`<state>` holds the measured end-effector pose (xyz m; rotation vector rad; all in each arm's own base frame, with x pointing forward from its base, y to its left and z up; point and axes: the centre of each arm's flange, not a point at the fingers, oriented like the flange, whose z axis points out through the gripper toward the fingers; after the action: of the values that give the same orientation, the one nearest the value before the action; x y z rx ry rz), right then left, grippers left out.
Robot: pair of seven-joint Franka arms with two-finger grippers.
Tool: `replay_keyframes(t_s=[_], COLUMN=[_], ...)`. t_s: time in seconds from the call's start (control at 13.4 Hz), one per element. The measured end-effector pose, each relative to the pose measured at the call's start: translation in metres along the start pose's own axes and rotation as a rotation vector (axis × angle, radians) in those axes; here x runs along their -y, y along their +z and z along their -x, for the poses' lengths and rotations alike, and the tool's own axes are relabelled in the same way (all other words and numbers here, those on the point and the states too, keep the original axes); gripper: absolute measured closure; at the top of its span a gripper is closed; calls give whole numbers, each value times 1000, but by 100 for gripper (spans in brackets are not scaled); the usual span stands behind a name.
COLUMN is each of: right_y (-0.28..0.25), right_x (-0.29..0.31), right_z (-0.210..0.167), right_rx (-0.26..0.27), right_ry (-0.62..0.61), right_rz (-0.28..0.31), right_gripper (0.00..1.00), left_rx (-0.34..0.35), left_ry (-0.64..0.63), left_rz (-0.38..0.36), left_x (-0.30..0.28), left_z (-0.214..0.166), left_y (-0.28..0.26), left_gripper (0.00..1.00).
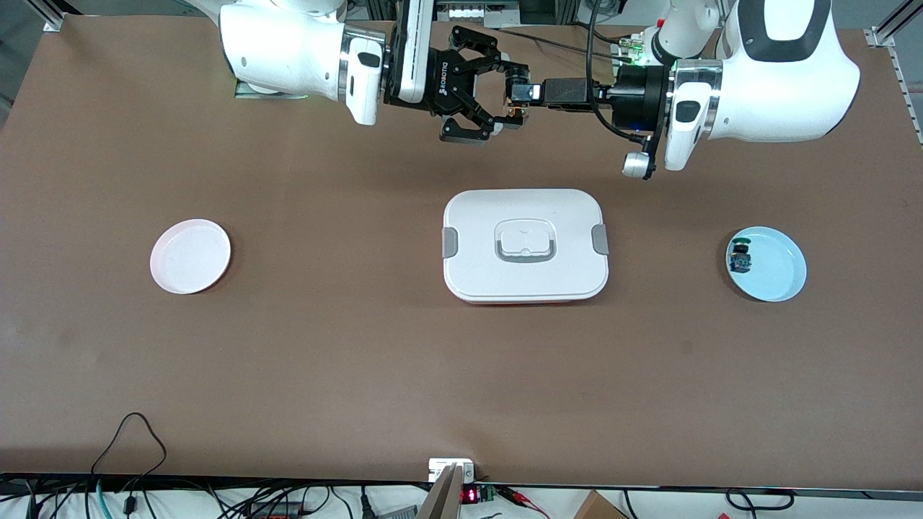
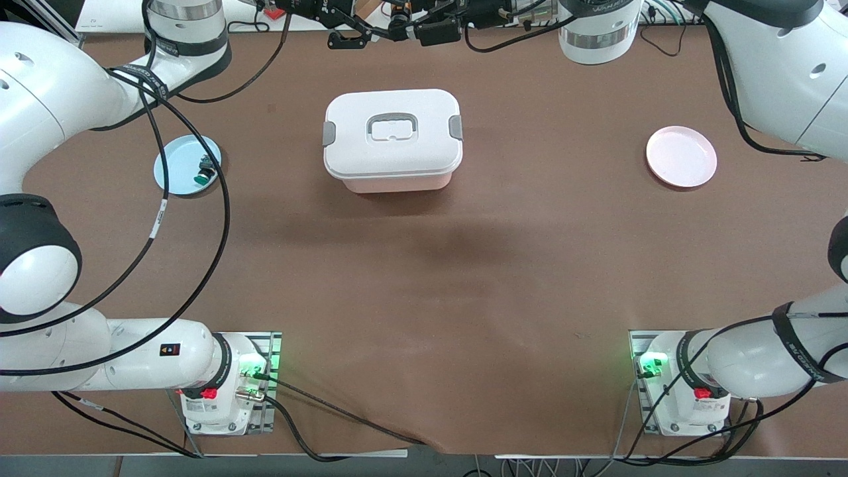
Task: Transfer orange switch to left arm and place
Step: 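Close the left gripper on the orange switch held by the right gripper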
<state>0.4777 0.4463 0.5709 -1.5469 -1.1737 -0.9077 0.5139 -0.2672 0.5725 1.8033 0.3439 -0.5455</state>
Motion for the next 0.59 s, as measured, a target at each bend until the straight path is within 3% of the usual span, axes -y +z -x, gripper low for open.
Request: replay_keyframes(t_s=[0.45, 0.52, 0.59], right_y=[4, 3, 3], right_x=[5, 5, 4], right_z=[-3, -2, -2], right_rx=[-5, -5, -4], right_ry=[-12, -12, -11], right_rz=[-6, -6, -4], right_gripper=[27, 22, 10], left_rx=[25, 22, 15], left_ry=[19, 18, 14], left_rz=[-3, -1, 6], left_x=[0, 0, 1], left_z=[2, 1, -2], left_y=[-5, -9, -17], left_gripper=[53, 53, 53])
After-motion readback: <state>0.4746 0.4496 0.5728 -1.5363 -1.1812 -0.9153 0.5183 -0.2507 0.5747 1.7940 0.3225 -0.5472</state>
